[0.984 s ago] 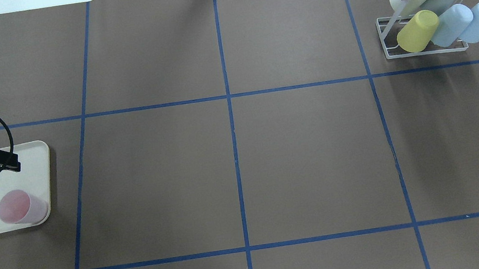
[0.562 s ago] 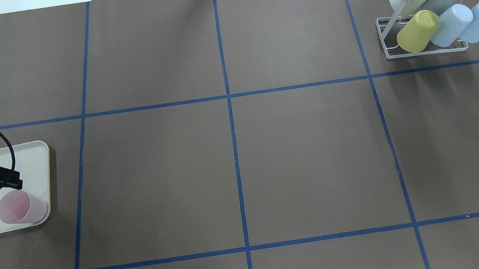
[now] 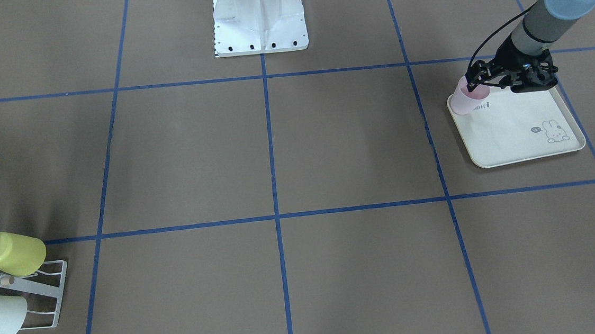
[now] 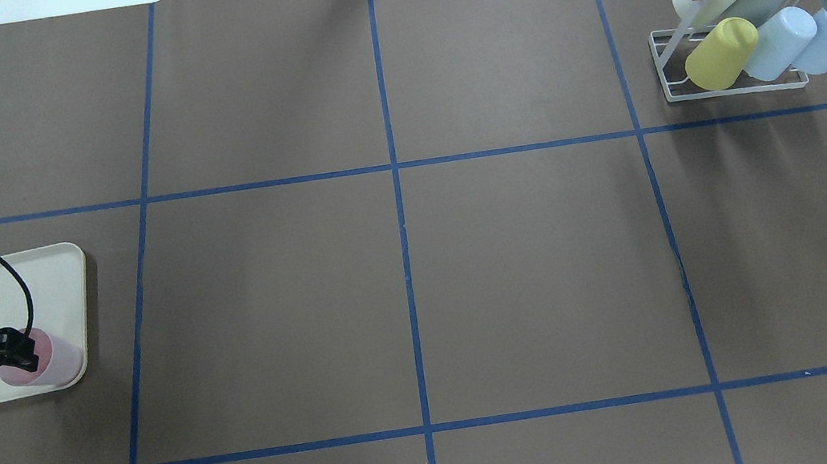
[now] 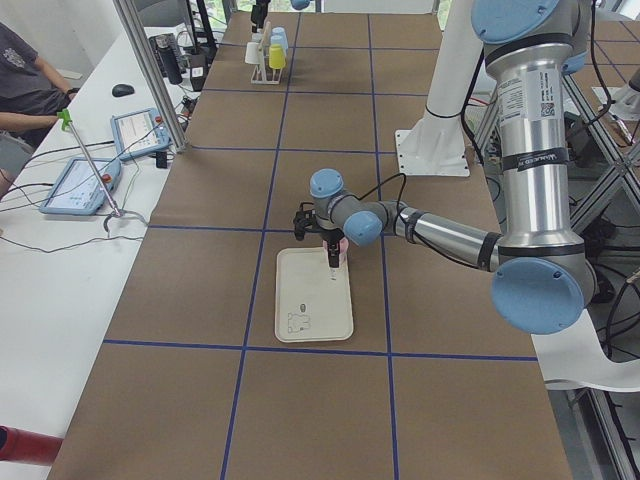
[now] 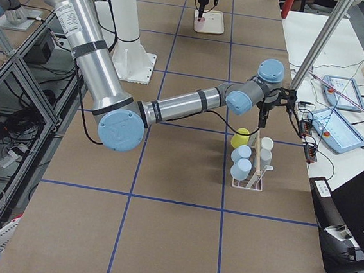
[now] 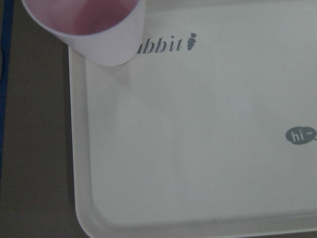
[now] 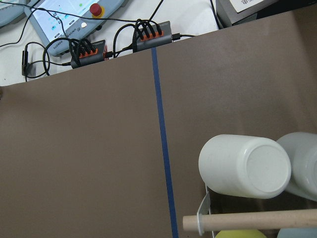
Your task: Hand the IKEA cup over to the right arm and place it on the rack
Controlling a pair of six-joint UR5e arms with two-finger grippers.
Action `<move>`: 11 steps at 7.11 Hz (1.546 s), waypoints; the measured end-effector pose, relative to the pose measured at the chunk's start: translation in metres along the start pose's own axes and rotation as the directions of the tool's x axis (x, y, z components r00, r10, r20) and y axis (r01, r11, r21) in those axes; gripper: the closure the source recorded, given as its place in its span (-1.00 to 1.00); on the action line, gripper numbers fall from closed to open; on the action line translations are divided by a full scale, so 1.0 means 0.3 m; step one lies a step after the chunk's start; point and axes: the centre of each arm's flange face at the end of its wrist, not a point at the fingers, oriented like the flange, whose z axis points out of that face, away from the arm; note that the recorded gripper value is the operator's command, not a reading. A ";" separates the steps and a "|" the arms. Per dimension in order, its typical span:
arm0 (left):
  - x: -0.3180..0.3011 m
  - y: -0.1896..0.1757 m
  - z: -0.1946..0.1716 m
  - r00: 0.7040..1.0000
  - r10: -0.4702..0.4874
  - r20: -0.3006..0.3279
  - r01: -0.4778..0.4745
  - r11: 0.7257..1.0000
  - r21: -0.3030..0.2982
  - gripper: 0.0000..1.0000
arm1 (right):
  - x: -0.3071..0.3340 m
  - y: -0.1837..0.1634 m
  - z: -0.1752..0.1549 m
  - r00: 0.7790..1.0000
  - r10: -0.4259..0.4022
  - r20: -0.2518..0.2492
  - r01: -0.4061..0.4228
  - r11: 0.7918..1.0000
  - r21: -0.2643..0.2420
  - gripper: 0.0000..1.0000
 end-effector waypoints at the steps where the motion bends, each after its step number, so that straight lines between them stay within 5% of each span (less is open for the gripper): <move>1: -0.012 0.007 0.020 1.000 -0.008 -0.007 0.008 0.999 -0.032 1.00 | 0.001 0.001 0.000 1.000 0.000 0.000 0.000 1.000 0.000 -0.96; 4: -0.017 0.010 -0.030 0.995 -0.028 -0.095 0.018 0.995 -0.101 1.00 | -0.002 0.003 0.003 1.000 0.000 0.000 0.000 1.000 -0.002 -0.96; 8: 0.076 -0.099 -0.367 0.964 0.005 -0.265 0.001 1.000 0.024 1.00 | -0.086 0.054 0.013 1.000 0.018 0.023 -0.017 1.000 -0.011 -0.96; 11: 0.339 -0.185 -0.488 0.936 -0.037 -0.351 0.056 0.997 0.044 1.00 | -0.388 0.291 0.027 0.993 0.020 0.114 -0.013 0.998 -0.059 -0.97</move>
